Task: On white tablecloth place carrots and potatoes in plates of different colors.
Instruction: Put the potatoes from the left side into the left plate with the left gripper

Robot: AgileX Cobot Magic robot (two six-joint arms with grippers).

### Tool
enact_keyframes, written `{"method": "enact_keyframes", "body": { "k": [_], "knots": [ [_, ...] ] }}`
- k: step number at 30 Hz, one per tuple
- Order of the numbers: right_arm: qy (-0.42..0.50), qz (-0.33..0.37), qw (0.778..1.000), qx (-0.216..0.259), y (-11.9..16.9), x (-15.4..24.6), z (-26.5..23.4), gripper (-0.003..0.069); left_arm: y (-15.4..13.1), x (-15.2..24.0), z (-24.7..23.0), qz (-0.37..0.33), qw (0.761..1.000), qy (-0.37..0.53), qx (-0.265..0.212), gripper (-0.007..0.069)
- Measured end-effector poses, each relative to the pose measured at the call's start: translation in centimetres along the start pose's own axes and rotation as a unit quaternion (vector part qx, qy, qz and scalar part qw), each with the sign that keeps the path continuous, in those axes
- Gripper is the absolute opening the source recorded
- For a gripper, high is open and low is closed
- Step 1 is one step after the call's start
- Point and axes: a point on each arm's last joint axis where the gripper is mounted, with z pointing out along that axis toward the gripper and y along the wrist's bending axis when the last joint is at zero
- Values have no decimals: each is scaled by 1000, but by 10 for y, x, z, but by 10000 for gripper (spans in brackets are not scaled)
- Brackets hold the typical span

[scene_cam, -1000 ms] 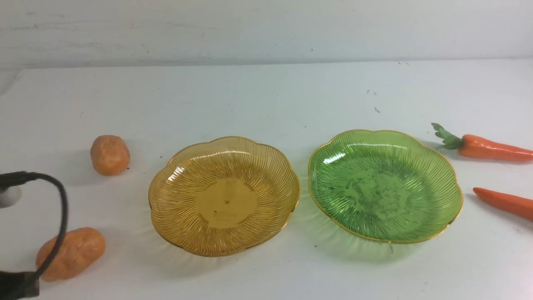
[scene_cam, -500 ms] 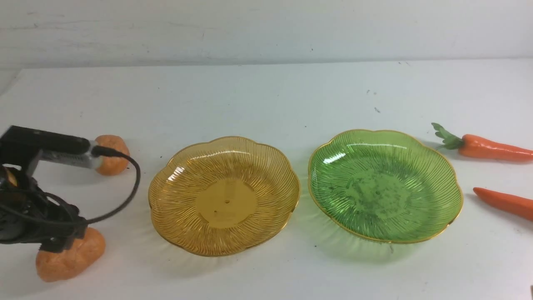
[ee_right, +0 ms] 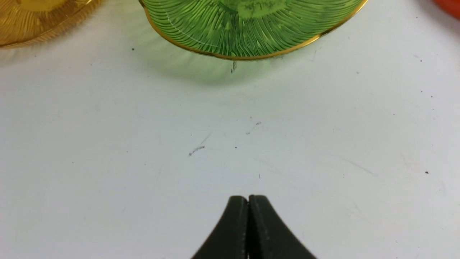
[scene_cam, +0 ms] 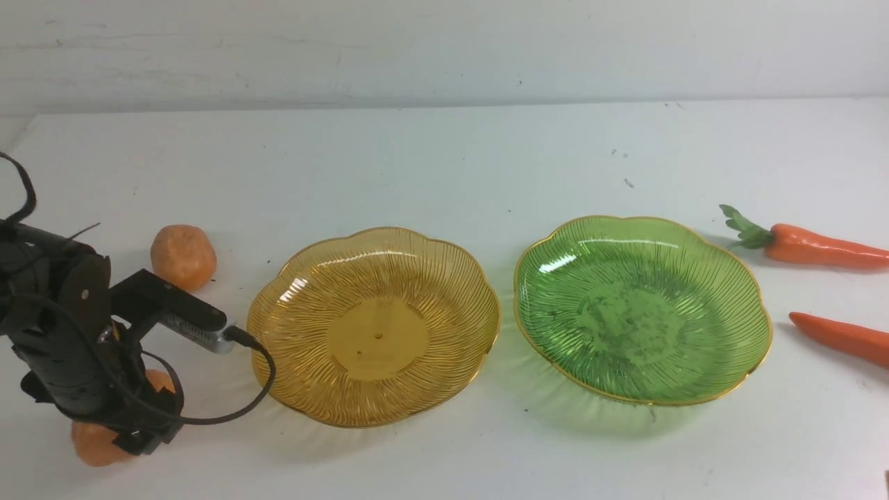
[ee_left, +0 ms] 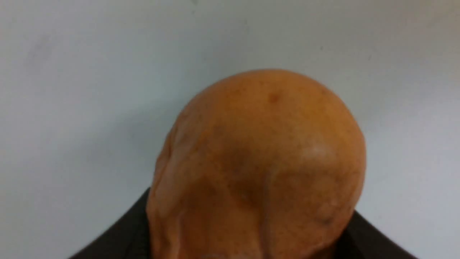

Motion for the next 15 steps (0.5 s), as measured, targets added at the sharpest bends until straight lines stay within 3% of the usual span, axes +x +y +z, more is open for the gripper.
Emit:
{"method": "enact_keyframes", "body": {
  "k": [3, 6, 10, 15],
  "knots": [
    [-2, -4, 1000, 0, 0, 0, 0, -15, 5, -8, -29, -35, 999, -6, 14, 405],
    [-2, -5, 1000, 0, 0, 0, 0, -15, -3, -25, -69, -92, 990, -67, 78, 402],
    [-2, -6, 1000, 0, 0, 0, 0, -15, -41, -58, -98, -106, 963, -173, 176, 404],
    [-1, -7, 1000, 0, 0, 0, 0, -15, -81, -83, -94, -71, 952, -218, 202, 427]
  ]
}}
